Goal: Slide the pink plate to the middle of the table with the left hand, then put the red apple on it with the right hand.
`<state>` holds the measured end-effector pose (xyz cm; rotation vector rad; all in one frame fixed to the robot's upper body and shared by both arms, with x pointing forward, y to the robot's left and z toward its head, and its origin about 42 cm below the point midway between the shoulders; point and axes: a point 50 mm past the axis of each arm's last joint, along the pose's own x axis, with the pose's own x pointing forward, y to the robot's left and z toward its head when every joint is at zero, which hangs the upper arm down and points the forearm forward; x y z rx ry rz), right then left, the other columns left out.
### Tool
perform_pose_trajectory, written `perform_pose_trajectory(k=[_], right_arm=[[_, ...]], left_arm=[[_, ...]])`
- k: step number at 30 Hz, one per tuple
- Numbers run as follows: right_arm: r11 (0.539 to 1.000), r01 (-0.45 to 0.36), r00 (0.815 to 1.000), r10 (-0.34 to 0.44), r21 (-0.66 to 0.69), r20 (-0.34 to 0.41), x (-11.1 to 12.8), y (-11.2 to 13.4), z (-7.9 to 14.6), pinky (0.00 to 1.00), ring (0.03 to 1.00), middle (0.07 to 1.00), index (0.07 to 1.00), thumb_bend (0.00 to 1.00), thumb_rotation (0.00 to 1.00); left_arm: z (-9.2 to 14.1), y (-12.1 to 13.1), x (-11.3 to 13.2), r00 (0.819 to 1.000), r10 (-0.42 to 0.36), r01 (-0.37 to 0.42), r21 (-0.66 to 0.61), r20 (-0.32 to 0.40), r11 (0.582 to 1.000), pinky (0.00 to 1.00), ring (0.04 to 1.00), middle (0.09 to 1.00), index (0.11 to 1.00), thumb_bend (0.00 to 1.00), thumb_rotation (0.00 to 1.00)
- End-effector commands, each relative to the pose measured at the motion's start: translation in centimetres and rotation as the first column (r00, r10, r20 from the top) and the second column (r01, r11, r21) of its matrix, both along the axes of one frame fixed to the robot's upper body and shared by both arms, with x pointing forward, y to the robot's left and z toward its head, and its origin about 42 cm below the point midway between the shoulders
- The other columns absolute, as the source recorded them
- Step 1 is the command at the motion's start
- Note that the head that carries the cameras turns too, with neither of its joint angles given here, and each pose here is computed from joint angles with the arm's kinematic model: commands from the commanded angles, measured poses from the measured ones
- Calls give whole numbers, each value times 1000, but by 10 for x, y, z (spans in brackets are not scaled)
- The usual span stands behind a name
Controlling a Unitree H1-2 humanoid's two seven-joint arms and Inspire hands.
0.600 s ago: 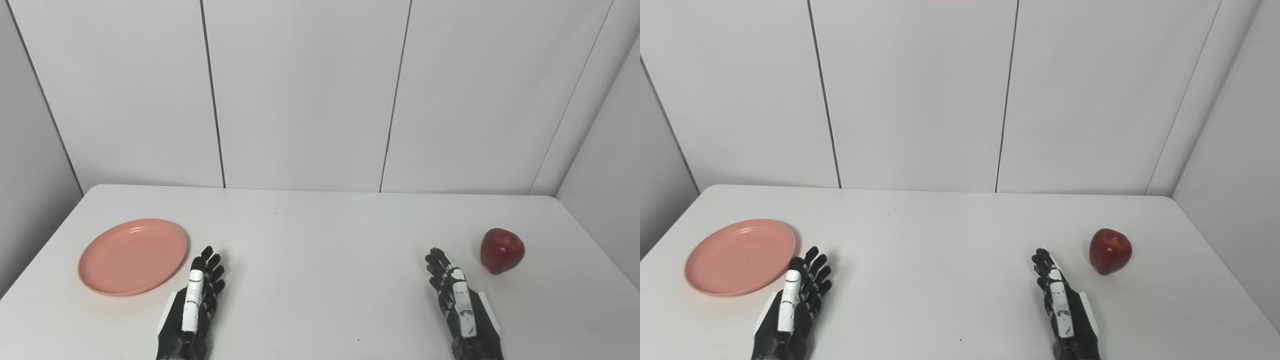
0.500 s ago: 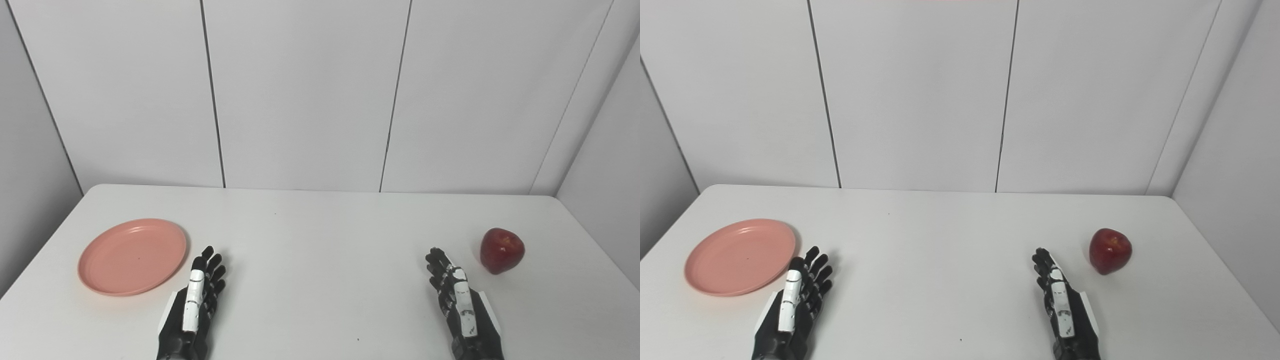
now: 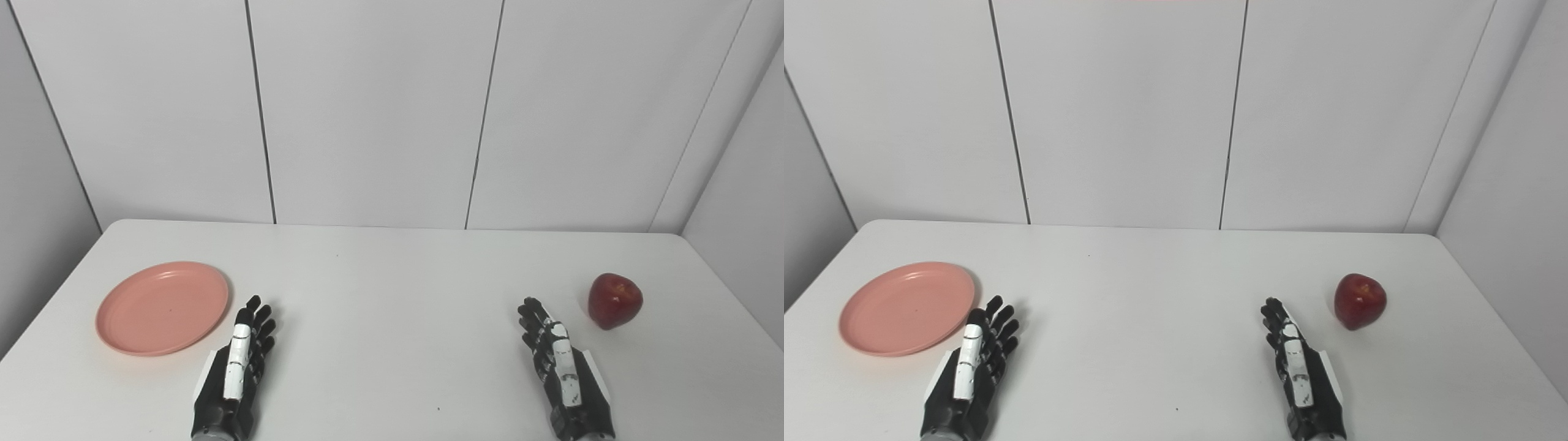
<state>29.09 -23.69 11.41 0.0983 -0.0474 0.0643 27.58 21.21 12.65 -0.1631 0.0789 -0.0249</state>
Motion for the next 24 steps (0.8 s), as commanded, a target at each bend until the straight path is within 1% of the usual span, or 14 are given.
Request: perform_pose_trajectory(k=[1,7,12,18,24], right_arm=[[1000,-4,999,4,7,32,5,4,8,1000,958,920,909,901,1000],[1000,-7,1000,7,-5,27,4,4,7,1000,966,920,910,902,1000],[1000,-10,1000,10,-9,29,4,3,7,1000,969,917,906,896,1000],[1000,-10,1000,10,-10,25,5,4,6,1000,967,910,905,902,1000],[1000,-14,1000,14,-4,18,4,3,7,1000,970,918,911,901,1000]], left_arm=[[6,5,-2,1000,5,-5,12,23,1000,1000,967,967,957,744,1000],[6,4,-2,1000,1,-1,16,24,1000,1000,973,970,961,778,1000],[5,3,-3,1000,1,-2,21,21,1000,1000,959,953,949,728,1000],[5,4,-2,1000,-6,5,20,22,1000,1000,969,962,956,755,1000],[5,4,-2,1000,-3,2,24,18,1000,1000,959,951,948,730,1000]])
